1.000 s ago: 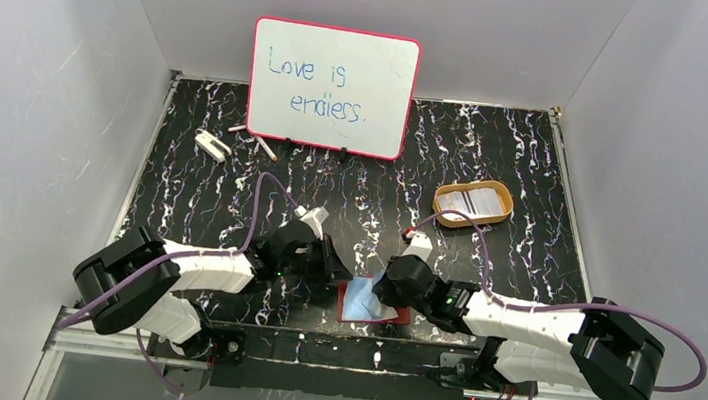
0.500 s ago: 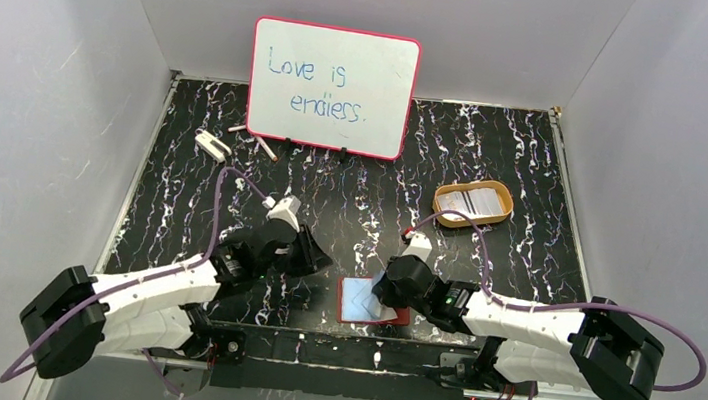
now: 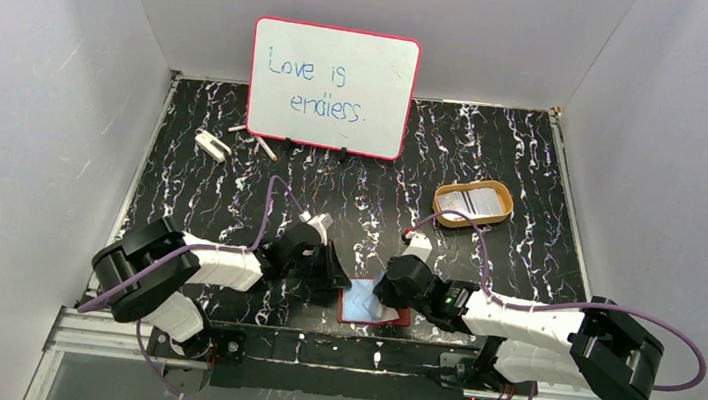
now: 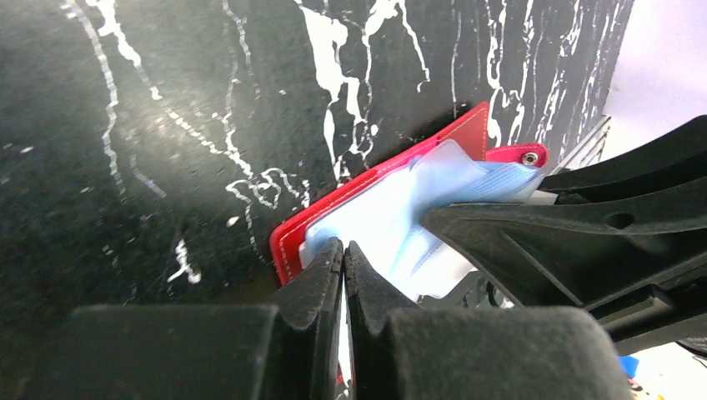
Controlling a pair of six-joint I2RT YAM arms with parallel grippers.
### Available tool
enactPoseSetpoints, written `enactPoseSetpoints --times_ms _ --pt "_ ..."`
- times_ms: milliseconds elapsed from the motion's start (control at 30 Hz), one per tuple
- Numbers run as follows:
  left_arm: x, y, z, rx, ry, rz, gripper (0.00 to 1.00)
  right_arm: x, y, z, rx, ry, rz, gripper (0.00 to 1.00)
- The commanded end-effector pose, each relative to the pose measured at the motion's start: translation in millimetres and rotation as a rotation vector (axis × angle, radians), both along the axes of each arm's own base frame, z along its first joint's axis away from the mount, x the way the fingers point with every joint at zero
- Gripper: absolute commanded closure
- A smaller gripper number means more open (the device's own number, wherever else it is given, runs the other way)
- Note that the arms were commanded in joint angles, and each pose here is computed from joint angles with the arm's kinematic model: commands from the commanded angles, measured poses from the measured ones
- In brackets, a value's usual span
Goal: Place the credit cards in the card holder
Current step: Open the card holder at the center of the board.
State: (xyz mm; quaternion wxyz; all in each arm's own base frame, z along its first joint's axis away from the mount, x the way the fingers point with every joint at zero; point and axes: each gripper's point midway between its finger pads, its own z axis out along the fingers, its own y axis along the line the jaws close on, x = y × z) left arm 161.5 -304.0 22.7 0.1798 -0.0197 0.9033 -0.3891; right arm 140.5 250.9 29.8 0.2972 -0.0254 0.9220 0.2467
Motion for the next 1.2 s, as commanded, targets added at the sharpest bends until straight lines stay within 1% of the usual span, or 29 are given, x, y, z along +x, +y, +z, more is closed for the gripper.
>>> enactPoseSetpoints --times_ms 0,100,133,200,300,367,433,500,600,700,767,867,933,1067,1167 --pt "1.9 -20.7 10.4 -0.074 -0.018 -0.055 0.97 6.6 0.3 9.9 -0.004 -0.017 -0.030 0.84" --pt "1.4 -15.4 -2.5 -0.038 0.002 -0.038 1.00 4.9 -7.4 8.0 -0.032 -0.009 -0.043 0.81" --pt "1.6 -11.2 -8.2 -0.014 0.009 -0.022 1.00 3.8 -11.7 7.7 -0.049 -0.001 -0.052 0.79" --pt "0.5 -3.1 -18.0 0.028 0.022 -0.003 1.00 2.2 -26.2 8.2 -0.096 0.015 -0.095 0.72" --pt "-1.9 7.7 -28.4 0.076 0.033 0.015 1.00 -2.5 -55.1 11.0 -0.171 0.032 -0.163 0.57" --pt "-3.9 12.1 -32.2 0.091 0.036 0.019 1.00 -3.0 -71.5 21.6 -0.203 0.013 -0.193 0.48" --pt "-4.9 14.7 -34.2 0.095 0.037 0.022 1.00 -2.0 -74.5 42.0 -0.181 -0.019 -0.180 0.45" --pt "-5.8 15.3 -34.9 0.095 0.038 0.023 1.00 0.3 -63.7 68.4 -0.110 -0.078 -0.110 0.42" --pt "-5.7 13.9 -35.2 0.088 0.042 0.022 1.00 -2.6 -22.7 112.1 0.068 -0.171 0.081 0.41" --pt "-5.4 11.9 -34.5 0.081 0.043 0.020 1.00 -13.5 22.8 135.3 0.187 -0.172 0.258 0.42" --pt "-4.9 11.9 -33.9 0.080 0.041 0.023 1.00 -17.1 42.6 125.9 0.166 -0.116 0.309 0.42" --pt "-4.9 13.1 -33.0 0.079 0.038 0.028 1.00 -10.5 56.8 102.7 0.101 -0.076 0.288 0.45" --pt "-5.5 15.5 -33.9 0.086 0.040 0.034 1.00 -3.1 58.5 94.0 0.091 -0.075 0.240 0.46" --pt "-7.8 21.0 -35.0 0.093 0.044 0.046 1.00 5.9 49.3 70.1 0.051 -0.074 0.158 0.47" --pt "-8.7 23.6 -34.4 0.099 0.043 0.051 1.00 5.7 31.5 50.2 0.006 -0.053 0.103 0.50"
